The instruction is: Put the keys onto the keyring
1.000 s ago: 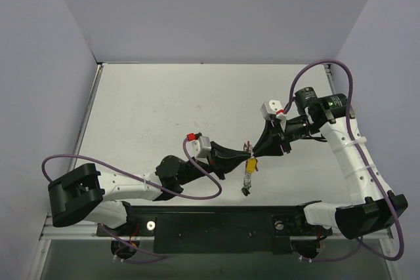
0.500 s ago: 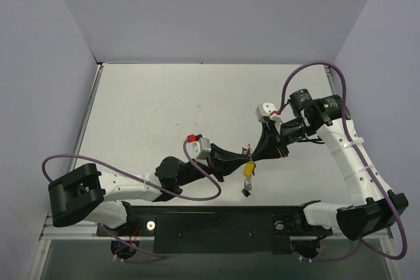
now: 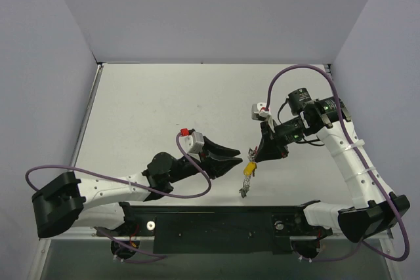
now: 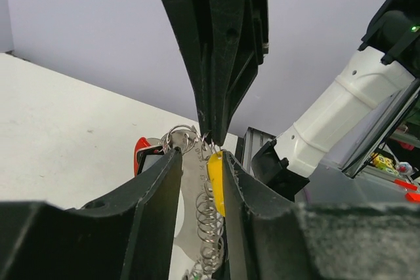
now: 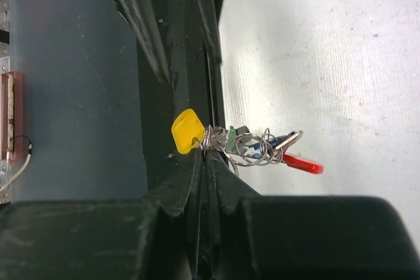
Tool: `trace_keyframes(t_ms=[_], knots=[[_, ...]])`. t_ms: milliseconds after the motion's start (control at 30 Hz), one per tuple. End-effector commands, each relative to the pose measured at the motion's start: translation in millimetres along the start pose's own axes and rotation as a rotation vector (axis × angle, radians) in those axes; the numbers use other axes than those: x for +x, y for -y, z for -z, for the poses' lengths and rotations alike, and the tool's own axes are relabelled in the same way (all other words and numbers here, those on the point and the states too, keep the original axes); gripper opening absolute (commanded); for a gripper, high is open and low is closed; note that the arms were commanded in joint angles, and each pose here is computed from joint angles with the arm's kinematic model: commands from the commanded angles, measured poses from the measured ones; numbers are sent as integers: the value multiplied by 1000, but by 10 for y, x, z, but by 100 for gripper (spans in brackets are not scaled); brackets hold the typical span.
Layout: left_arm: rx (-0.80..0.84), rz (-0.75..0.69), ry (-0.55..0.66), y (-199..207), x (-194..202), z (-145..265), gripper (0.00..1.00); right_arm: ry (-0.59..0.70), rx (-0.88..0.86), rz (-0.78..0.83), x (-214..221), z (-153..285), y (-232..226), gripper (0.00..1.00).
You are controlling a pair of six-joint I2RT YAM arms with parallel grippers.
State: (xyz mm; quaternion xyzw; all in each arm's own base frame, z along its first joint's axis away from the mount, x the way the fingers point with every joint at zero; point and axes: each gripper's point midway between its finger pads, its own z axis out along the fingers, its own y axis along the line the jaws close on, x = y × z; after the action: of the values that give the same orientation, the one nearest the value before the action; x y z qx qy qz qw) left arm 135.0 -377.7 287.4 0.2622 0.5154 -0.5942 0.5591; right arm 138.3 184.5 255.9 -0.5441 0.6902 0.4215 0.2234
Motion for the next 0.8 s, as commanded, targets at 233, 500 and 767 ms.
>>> trace_keyframes(t_ms=[233,500,767], knots=[[9,-164,-191,41,-34,122,49,-163,-72,77,132,8,-164,0],[112,-187,-196,144,-13,-182,51,-200,-154,152,177,22,-262,0],[133,-182,-223,149,70,-223,40,-213,-167,177,197,18,-317,0]])
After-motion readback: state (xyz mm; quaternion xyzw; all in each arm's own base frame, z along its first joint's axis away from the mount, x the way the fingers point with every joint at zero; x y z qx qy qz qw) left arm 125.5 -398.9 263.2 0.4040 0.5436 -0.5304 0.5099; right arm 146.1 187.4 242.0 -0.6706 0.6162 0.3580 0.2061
